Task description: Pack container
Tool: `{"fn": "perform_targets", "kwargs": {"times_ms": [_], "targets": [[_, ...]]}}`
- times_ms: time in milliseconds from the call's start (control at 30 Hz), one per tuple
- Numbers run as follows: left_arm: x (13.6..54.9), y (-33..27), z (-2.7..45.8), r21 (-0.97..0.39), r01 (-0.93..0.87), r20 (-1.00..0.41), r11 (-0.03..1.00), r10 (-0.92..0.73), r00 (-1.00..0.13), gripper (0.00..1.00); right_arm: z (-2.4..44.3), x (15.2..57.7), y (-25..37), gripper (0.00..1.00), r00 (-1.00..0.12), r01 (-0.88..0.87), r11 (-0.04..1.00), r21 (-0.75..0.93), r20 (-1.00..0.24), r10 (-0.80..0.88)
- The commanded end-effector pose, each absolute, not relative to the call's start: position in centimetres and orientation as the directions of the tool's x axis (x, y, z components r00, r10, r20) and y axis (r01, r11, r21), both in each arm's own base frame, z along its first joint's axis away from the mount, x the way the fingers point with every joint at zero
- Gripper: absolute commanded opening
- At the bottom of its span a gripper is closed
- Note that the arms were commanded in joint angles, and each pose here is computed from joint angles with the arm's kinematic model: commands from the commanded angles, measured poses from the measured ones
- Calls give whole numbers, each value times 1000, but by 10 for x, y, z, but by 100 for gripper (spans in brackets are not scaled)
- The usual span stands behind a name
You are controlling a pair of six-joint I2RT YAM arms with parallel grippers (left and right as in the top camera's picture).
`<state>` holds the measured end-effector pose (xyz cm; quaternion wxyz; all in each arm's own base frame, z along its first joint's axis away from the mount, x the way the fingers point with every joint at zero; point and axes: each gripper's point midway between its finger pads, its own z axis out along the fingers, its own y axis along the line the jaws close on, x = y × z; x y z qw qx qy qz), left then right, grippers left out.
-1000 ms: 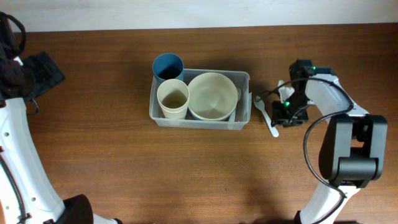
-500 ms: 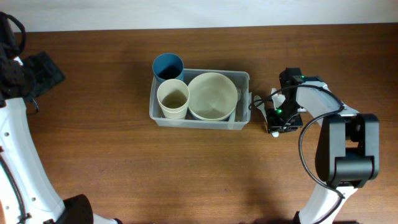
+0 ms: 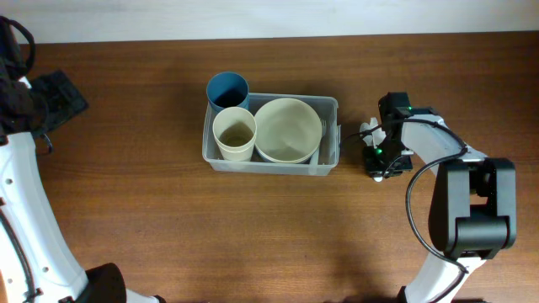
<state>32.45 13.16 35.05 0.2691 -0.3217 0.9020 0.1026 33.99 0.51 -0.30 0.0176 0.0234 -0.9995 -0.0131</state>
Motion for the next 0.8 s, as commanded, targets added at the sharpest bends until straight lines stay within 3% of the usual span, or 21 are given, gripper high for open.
{"fn": "perform_targets", "kwargs": {"times_ms": [0,200,767], "targets": [[325,132,348,6,-643,-545,766,-536,-645,100,-23,329,6,22,-996,-47,999,24,79,-49],[325,132,348,6,-643,-545,766,-536,-645,100,-23,335,1,15,-998,10,1000,-9,57,11],[325,132,348,6,-643,-545,766,-536,-645,99,-1,354,1,11,-999,33,999,-5,26,33]]}}
